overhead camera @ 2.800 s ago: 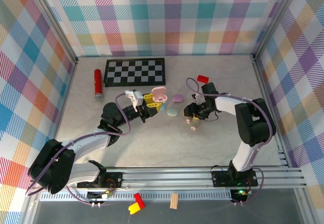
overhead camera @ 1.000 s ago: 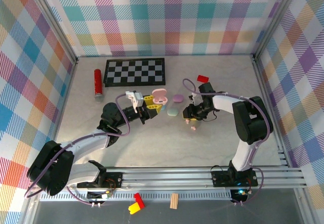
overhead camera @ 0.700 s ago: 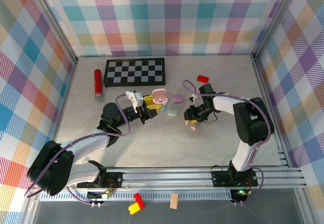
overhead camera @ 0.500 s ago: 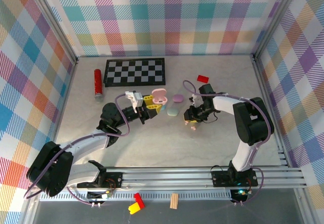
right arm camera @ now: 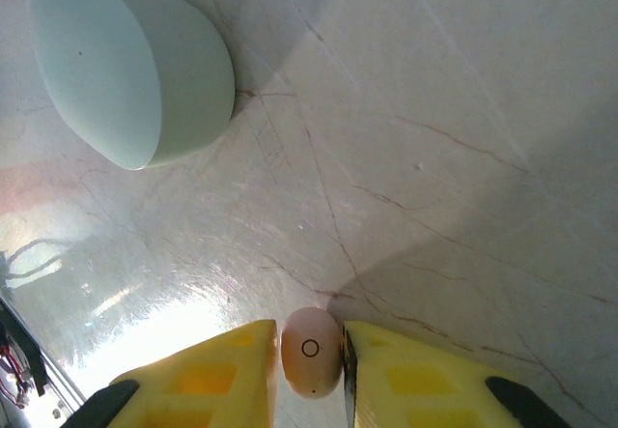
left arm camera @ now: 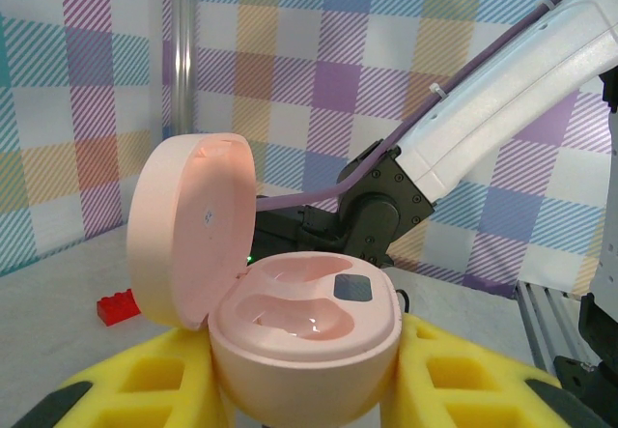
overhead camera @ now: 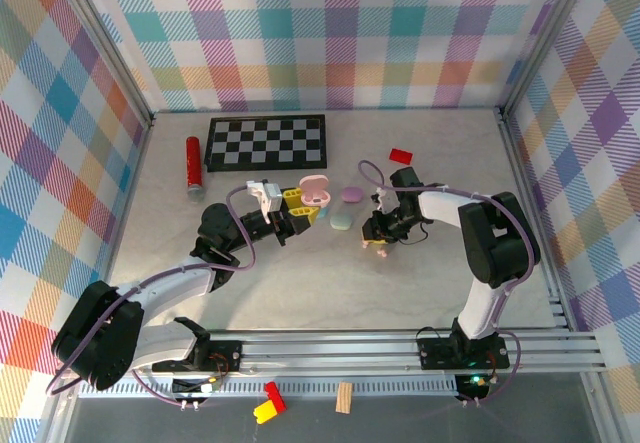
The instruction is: Insert wireless bluetooth earbuds into charging case
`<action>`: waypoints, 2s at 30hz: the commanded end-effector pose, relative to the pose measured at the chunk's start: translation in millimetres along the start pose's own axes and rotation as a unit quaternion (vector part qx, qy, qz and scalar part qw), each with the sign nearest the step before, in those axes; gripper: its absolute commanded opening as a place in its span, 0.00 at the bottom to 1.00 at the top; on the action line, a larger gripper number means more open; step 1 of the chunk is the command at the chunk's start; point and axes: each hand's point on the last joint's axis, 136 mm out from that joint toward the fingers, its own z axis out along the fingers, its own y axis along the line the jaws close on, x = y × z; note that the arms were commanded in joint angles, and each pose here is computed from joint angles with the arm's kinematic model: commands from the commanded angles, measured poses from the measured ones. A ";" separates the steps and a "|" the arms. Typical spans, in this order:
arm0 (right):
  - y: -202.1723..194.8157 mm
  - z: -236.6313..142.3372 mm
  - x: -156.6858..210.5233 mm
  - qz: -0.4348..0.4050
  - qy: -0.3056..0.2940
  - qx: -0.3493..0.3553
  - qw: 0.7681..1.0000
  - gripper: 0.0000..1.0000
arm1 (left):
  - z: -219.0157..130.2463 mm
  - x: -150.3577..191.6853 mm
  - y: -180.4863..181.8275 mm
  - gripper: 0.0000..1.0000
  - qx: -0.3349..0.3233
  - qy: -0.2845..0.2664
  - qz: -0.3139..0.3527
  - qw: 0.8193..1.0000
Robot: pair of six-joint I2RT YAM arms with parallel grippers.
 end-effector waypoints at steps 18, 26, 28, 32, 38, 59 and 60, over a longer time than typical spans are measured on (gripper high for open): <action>-2.4 10.2 9.1 -0.003 0.021 0.006 1.000 0.23 | -5.7 0.2 -2.1 0.35 0.001 -0.003 0.017 1.000; -2.6 -8.2 -2.1 0.014 -0.030 0.039 0.999 0.20 | -7.7 2.2 1.6 0.35 -0.013 -0.003 0.020 1.000; -6.9 -16.8 -5.8 0.039 -0.056 0.061 0.996 0.20 | -8.2 3.8 5.9 0.35 -0.026 0.001 0.021 0.999; -23.7 -35.5 -5.7 0.105 -0.104 0.127 0.981 0.22 | -10.3 8.7 14.3 0.35 -0.051 0.006 0.028 0.998; -21.2 -58.1 -2.9 0.125 -0.144 0.190 0.963 0.22 | -11.6 22.6 41.2 0.35 -0.122 0.031 0.039 0.991; 154.7 -141.1 -15.6 -0.094 -0.214 -0.025 0.972 0.21 | 27.9 63.4 38.8 0.35 -0.115 0.100 0.142 0.978; 161.9 -141.5 -15.2 -0.107 -0.213 -0.021 0.971 0.21 | 30.4 64.8 38.1 0.35 -0.114 0.102 0.145 0.977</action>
